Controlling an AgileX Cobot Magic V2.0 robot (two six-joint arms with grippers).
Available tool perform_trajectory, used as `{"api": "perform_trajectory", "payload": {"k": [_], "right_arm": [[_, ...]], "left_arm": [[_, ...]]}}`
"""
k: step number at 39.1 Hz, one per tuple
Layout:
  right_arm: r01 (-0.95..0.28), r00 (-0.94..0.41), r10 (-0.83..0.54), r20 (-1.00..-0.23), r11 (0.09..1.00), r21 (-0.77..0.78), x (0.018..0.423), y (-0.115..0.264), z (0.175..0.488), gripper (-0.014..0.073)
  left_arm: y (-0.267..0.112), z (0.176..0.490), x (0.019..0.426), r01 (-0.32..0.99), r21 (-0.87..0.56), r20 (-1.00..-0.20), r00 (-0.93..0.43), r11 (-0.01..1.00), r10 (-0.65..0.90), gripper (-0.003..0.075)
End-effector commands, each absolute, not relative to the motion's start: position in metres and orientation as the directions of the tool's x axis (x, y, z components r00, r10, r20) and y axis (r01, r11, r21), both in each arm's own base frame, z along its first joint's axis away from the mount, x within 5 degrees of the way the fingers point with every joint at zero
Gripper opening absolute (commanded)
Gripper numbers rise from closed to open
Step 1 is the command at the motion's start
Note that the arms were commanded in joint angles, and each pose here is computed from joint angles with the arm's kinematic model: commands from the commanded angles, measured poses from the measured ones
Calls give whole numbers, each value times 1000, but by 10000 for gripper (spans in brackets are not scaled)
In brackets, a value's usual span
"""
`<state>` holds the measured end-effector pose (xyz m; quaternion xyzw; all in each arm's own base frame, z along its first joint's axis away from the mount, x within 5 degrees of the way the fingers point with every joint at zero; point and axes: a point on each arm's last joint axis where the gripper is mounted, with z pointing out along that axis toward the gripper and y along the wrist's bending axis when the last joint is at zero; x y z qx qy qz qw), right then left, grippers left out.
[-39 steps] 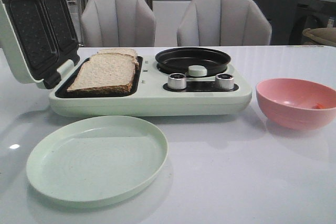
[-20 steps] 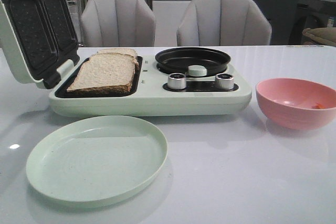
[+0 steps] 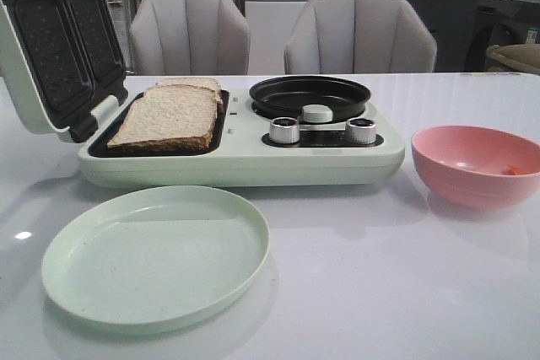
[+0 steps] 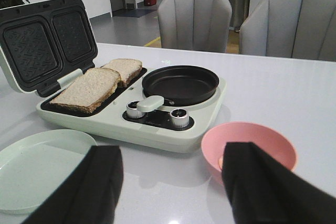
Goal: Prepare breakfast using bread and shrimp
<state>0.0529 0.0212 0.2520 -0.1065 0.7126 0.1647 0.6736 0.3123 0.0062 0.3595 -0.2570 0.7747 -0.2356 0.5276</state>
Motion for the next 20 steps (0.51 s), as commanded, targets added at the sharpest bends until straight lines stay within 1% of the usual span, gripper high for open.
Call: {"api": "perform_trajectory", "payload": {"k": [1,5,7,9,13,20], "right_arm": [[-383,29,103,-994,920,84,52,21,267,507],[-383,29,103,-994,920,84,52,21,267,507],[-383,29,103,-994,920,84,52,21,267,507],[-383,29,103,-994,920,84,52,21,267,507],[-383,29,103,-994,920,84,52,21,267,507],[-383,29,103,-994,920,84,52,21,267,507]], "left_arm": [[10,377,321,-129,-673,-693,-235,729,-681,353],[8,368,338,-124,-627,-710,-315,769,-630,353],[8,364,346,-120,-621,-702,-354,774,-618,353],[9,358,353,-121,-636,-674,-394,762,-625,353],[14,349,365,-112,-683,-622,-429,722,-655,353],[22,337,376,-78,-791,-514,-453,607,-728,353]]}}
